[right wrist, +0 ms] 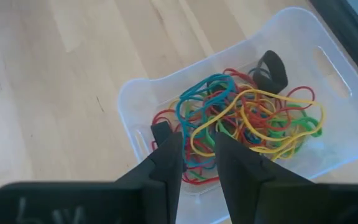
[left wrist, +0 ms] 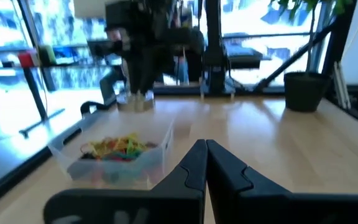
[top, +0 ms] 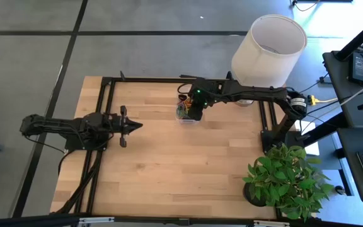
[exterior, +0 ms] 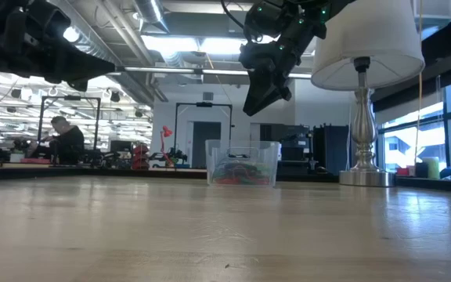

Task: Pick and place rubber bands into bin
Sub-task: Return to Home Position

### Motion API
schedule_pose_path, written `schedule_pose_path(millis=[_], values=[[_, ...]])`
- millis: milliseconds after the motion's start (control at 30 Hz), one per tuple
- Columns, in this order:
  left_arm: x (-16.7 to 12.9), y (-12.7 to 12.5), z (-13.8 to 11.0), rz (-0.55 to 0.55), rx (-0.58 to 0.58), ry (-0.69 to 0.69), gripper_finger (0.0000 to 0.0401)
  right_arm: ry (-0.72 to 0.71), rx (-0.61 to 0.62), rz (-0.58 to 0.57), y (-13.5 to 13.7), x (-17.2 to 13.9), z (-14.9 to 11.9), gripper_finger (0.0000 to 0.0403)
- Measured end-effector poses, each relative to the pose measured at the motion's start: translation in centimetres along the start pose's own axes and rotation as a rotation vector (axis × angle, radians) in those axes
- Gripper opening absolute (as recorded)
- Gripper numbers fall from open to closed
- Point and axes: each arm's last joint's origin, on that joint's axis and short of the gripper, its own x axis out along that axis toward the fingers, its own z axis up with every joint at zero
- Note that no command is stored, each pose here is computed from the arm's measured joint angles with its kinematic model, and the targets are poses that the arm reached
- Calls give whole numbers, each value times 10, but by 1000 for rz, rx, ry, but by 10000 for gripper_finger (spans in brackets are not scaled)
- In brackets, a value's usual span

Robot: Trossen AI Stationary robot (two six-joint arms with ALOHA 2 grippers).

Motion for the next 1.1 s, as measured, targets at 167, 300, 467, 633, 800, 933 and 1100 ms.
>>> schedule_pose_path(millis=[167, 300, 467, 633, 800, 933, 1100], values=[[-8, 2, -4, 20, -9, -77, 2, 3, 37, 8, 5, 0, -1, 98], [-13, 0, -7, -45, 11, -67, 2, 4, 60, 15, 10, 0, -2, 98], [-14, -3, -8, -120, 63, -70, 2, 7, 82, 27, 17, 0, -3, 98], [-14, -2, -7, -117, 92, -74, 2, 10, 71, 40, 26, 0, -5, 98], [-14, -3, -8, -132, 18, -59, 3, 12, 54, 57, 36, -1, -7, 98], [-14, -4, -9, -153, 5, -49, 2, 17, 87, 71, 45, -1, -9, 98], [-13, -4, -10, -171, 17, -41, 2, 27, 162, 89, 57, -2, -13, 98]])
